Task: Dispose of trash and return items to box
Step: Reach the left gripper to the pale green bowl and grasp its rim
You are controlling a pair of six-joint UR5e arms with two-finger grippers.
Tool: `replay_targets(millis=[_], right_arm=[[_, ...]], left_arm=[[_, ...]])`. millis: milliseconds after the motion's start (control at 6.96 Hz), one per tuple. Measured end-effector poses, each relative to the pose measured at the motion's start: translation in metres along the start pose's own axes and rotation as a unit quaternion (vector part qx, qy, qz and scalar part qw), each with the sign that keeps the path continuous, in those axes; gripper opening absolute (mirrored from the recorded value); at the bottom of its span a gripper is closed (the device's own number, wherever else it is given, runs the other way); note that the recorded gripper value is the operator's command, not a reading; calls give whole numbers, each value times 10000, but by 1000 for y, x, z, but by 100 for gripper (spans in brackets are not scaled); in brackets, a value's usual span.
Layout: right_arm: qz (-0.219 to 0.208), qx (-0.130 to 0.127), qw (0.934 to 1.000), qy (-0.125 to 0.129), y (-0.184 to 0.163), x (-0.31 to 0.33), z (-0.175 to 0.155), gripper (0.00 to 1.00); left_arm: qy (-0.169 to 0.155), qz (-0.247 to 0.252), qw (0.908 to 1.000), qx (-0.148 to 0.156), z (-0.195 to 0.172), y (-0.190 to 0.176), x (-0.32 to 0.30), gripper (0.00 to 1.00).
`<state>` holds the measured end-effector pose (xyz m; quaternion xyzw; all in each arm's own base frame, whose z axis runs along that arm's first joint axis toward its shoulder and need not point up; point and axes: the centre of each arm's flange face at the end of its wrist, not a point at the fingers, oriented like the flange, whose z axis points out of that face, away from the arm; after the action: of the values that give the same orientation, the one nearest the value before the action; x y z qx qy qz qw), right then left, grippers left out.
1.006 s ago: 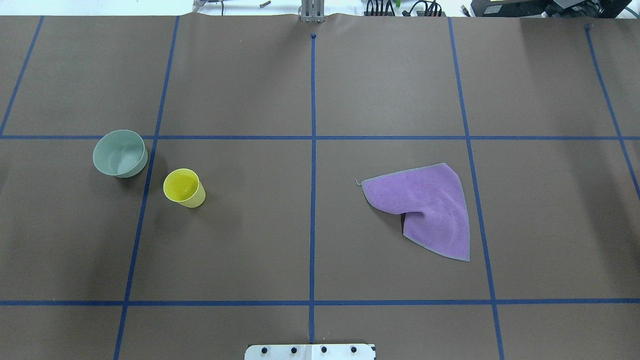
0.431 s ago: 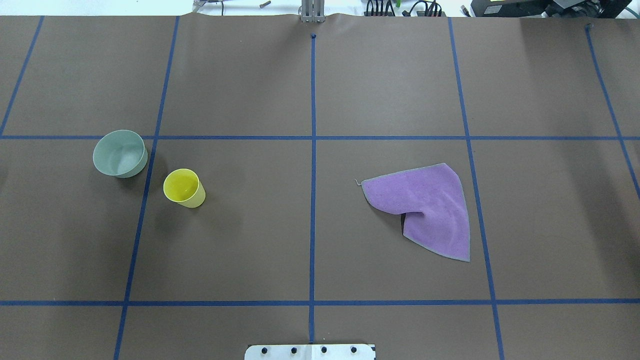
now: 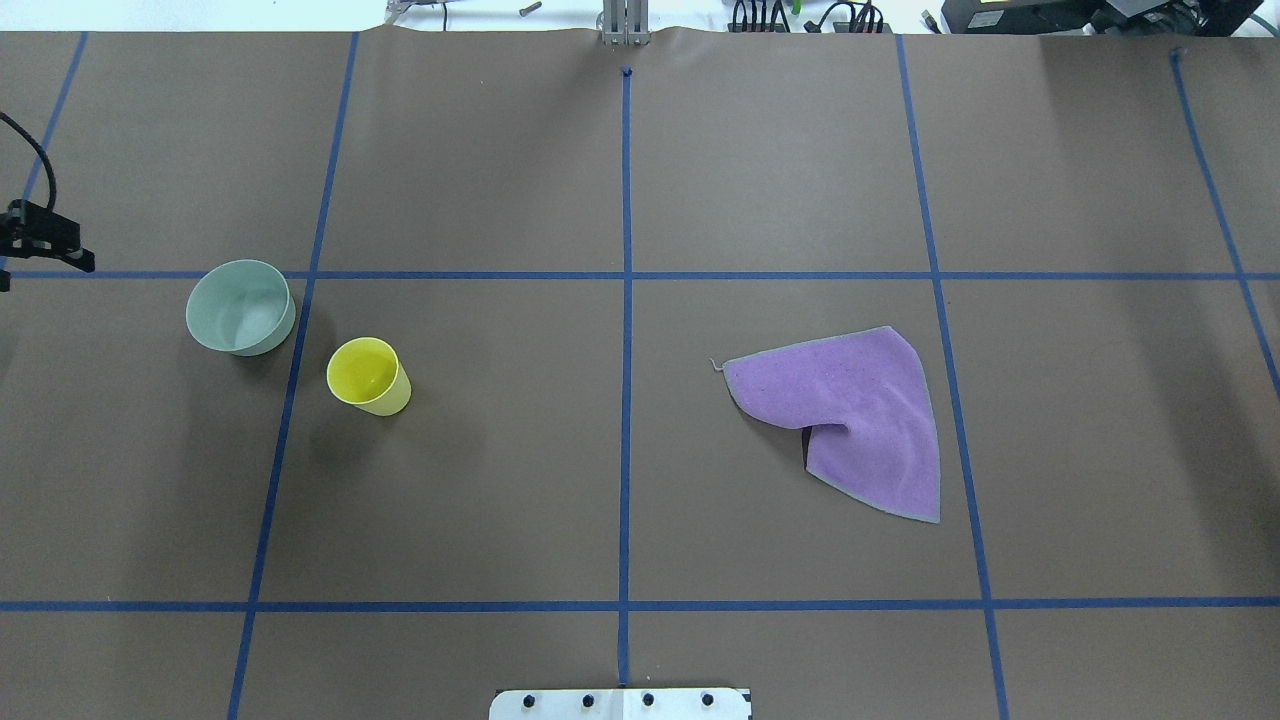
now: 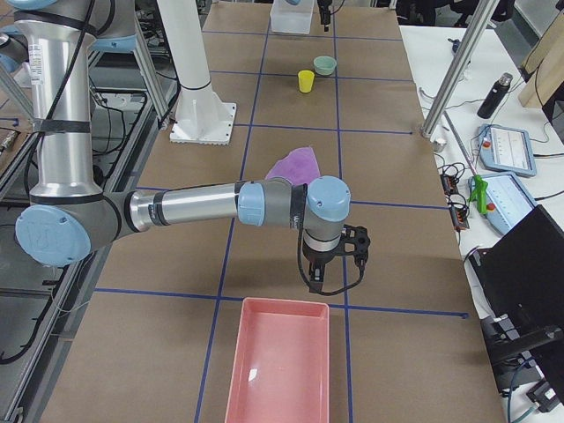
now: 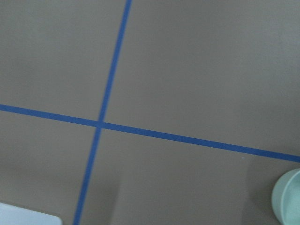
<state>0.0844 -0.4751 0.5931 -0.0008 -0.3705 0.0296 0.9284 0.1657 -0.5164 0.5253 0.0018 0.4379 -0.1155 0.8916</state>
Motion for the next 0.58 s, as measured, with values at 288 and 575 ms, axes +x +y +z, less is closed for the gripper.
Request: replay_targets(millis=[288, 575], right_arm=[[0, -1, 10000, 0, 0, 0, 0, 100], [1, 0, 10000, -4, 0, 0, 0, 100]], left_arm=[[314, -351, 9989, -12, 50, -7, 20, 98], [364, -521, 9980, -29, 83, -9, 46, 94]])
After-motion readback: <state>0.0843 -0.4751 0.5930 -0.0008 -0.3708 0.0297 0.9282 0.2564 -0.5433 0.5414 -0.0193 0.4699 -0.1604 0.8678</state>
